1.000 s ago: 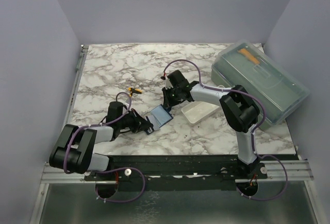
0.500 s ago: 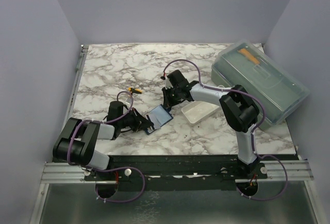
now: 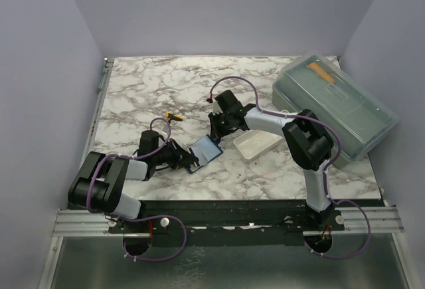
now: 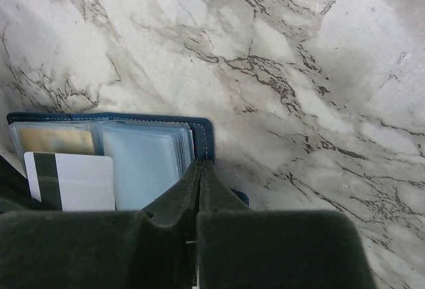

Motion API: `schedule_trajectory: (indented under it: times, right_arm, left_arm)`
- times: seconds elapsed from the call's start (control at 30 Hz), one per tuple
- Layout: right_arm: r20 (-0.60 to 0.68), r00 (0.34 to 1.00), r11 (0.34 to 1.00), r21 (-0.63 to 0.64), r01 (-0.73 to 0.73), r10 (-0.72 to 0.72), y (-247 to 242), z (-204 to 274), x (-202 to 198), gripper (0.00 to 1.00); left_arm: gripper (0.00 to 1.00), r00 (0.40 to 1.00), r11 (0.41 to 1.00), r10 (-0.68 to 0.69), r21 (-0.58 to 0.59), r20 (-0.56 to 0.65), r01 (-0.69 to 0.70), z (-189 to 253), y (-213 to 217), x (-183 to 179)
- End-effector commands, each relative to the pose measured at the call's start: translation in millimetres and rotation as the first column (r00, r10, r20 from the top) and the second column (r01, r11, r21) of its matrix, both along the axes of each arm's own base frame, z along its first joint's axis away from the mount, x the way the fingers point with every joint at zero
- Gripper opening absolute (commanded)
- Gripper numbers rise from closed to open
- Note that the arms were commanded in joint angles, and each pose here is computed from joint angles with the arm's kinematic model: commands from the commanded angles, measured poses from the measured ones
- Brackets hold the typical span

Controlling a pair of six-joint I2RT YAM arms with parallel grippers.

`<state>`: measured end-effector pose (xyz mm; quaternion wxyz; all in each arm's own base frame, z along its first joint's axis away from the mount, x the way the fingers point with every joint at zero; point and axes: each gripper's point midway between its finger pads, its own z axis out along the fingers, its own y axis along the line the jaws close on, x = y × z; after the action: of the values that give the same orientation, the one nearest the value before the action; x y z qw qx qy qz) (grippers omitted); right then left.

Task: Put the credit cards into the card holder
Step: Insert the credit card into the card holder.

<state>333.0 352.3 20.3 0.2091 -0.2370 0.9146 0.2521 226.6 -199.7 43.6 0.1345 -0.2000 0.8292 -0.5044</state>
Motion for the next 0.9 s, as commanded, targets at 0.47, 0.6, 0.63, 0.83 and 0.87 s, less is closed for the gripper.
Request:
schedule_trajectory:
  times: [0.47,0.6,0.63,0.83,0.87]
  right_arm:
    - [-0.100,0.995,0.987,-0.160,0.006,-0.023,-37,-57,-19,0.00]
    - [-0.111,0.993,0.989,-0.150,0.014,-0.030,-36,-57,-21,0.00]
    - [-0.118,0.992,0.989,-0.146,0.017,-0.034,-35,-57,-22,0.00]
    - [-0.156,0.986,0.994,-0.103,0.045,-0.061,-32,-52,-32,0.00]
    - [-0.157,0.986,0.994,-0.098,0.048,-0.063,-32,-52,-32,0.00]
  left_arm:
    - [0.00,0.991,0.992,0.113,0.053,0.078,-0.118,-6,10,28]
    - [0.00,0.988,0.990,0.134,0.021,0.071,-0.136,-5,9,26]
    - [0.00,0.987,0.990,0.142,0.017,0.069,-0.143,-6,10,26]
    - [0.00,0.983,0.988,0.154,0.015,0.098,-0.156,-5,4,28]
    - [0.00,0.985,0.990,0.138,0.016,0.103,-0.141,-6,1,28]
